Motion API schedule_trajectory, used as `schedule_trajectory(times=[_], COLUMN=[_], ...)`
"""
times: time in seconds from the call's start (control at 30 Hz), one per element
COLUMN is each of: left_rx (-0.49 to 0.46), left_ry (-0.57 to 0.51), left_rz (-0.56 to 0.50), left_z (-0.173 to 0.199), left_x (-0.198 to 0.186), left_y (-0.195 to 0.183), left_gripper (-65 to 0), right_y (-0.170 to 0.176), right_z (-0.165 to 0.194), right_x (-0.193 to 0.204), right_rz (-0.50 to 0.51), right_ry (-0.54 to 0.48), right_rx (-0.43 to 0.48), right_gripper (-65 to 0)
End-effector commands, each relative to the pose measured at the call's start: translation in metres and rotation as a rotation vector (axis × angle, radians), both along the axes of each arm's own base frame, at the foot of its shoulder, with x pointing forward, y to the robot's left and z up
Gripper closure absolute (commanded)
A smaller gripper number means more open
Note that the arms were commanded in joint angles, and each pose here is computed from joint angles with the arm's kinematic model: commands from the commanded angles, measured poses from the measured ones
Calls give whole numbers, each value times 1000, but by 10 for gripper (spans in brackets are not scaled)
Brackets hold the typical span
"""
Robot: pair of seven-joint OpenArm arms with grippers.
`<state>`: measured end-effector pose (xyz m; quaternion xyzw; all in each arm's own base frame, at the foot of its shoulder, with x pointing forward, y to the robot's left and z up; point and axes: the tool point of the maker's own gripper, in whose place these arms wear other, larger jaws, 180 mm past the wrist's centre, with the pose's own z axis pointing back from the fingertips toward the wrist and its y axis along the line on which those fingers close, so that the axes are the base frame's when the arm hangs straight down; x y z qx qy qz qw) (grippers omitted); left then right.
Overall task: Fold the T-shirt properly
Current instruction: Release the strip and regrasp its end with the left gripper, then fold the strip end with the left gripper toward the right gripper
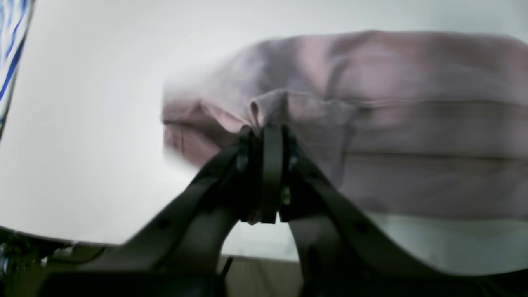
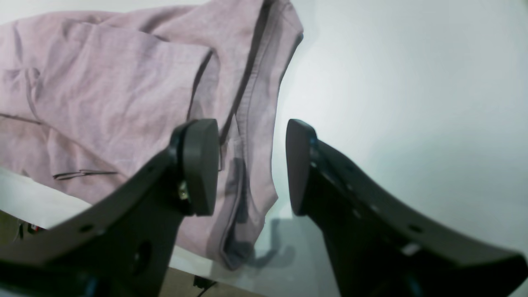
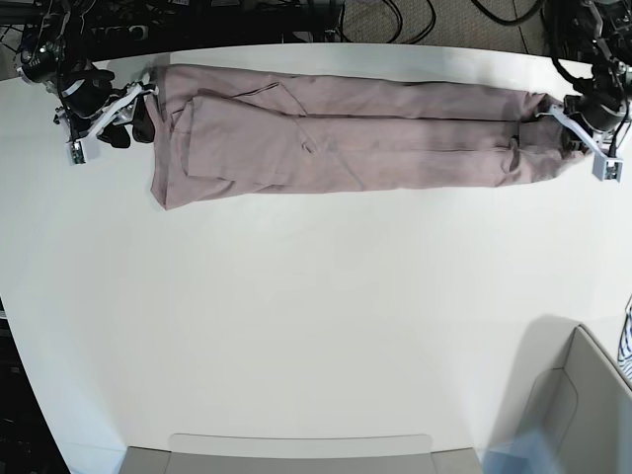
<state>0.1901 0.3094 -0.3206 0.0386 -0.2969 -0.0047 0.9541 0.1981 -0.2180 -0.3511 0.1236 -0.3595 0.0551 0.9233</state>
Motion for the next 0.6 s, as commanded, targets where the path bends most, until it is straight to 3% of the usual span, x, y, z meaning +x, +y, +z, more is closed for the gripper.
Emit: schedule_trajectory(times=[0.0, 0.3, 0.57], left_rx=[-17, -198, -392], left_ry=[-33, 18, 64], left_rz=[-36, -146, -345], left_z=[5, -28, -43], left_x=[7, 5, -2], left_y=[-14, -95, -204], left_gripper=[0, 0, 0], right_y=[3, 7, 7], right_z=[9, 9, 9], right_x=[6, 5, 5], right_rz=[4, 0, -1], right_ry=[-42, -44, -44], right_rx=[11, 19, 21], right_gripper=[-269, -269, -269])
